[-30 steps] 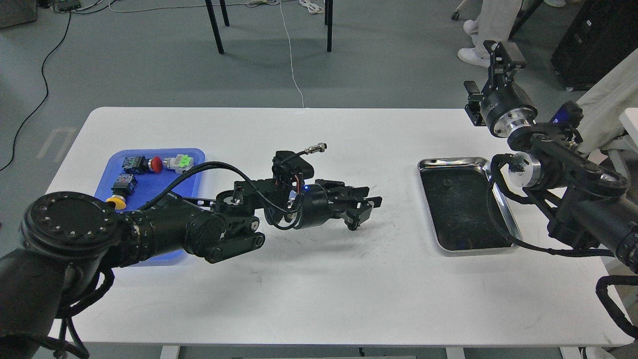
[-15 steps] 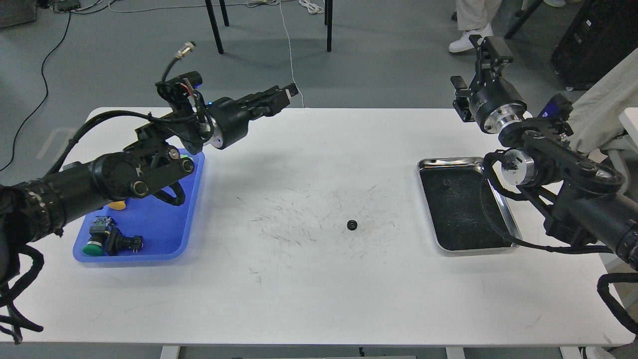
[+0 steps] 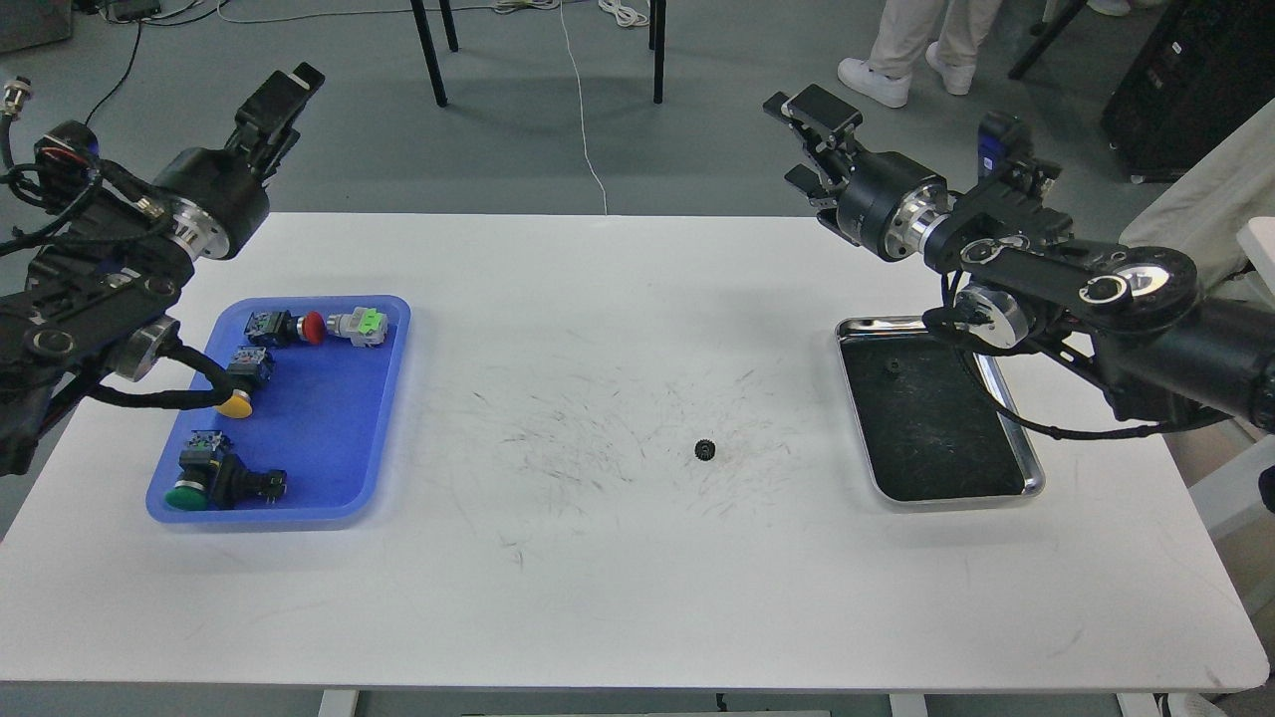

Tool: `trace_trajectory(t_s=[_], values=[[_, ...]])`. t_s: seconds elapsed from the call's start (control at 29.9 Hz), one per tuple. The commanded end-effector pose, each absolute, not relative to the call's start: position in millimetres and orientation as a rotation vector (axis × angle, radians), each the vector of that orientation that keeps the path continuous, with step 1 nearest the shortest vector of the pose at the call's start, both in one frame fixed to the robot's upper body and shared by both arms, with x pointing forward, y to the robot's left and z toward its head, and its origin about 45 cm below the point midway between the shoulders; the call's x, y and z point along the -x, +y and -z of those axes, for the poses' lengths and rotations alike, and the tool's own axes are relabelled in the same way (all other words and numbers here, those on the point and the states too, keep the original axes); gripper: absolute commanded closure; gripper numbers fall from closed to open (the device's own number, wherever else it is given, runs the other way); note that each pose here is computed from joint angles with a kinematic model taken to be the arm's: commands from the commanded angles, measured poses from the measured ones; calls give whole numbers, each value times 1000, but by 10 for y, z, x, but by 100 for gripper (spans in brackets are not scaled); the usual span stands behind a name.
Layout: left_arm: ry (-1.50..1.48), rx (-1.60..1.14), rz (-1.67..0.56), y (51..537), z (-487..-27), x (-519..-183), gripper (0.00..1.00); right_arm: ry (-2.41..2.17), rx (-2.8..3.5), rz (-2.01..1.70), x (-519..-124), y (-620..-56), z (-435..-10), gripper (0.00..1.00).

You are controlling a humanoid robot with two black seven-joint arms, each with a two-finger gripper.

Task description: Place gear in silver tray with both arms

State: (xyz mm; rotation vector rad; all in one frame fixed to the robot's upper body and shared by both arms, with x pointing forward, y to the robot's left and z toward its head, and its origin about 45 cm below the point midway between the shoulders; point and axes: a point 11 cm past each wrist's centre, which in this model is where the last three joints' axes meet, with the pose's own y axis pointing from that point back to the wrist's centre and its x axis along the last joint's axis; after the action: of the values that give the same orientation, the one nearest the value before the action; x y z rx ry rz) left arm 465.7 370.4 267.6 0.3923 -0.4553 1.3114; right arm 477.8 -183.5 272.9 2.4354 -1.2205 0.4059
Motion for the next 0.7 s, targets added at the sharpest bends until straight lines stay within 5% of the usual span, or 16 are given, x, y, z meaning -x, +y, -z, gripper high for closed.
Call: trace_trajectory(t_s=[0.0, 0.37, 0.67], values=[[-346, -351, -1328, 3825, -2589, -4584, 2, -1069, -2390, -496, -4712, -1719, -2740, 6], [-128, -284, -1336, 4117, -2335, -4369, 2, -446, -2145, -887, -4372, -1443, -2474, 6], [116, 58, -1446, 4405, -2480, -4305, 1, -30, -2018, -1082, -4111, -1370, -2270, 5]])
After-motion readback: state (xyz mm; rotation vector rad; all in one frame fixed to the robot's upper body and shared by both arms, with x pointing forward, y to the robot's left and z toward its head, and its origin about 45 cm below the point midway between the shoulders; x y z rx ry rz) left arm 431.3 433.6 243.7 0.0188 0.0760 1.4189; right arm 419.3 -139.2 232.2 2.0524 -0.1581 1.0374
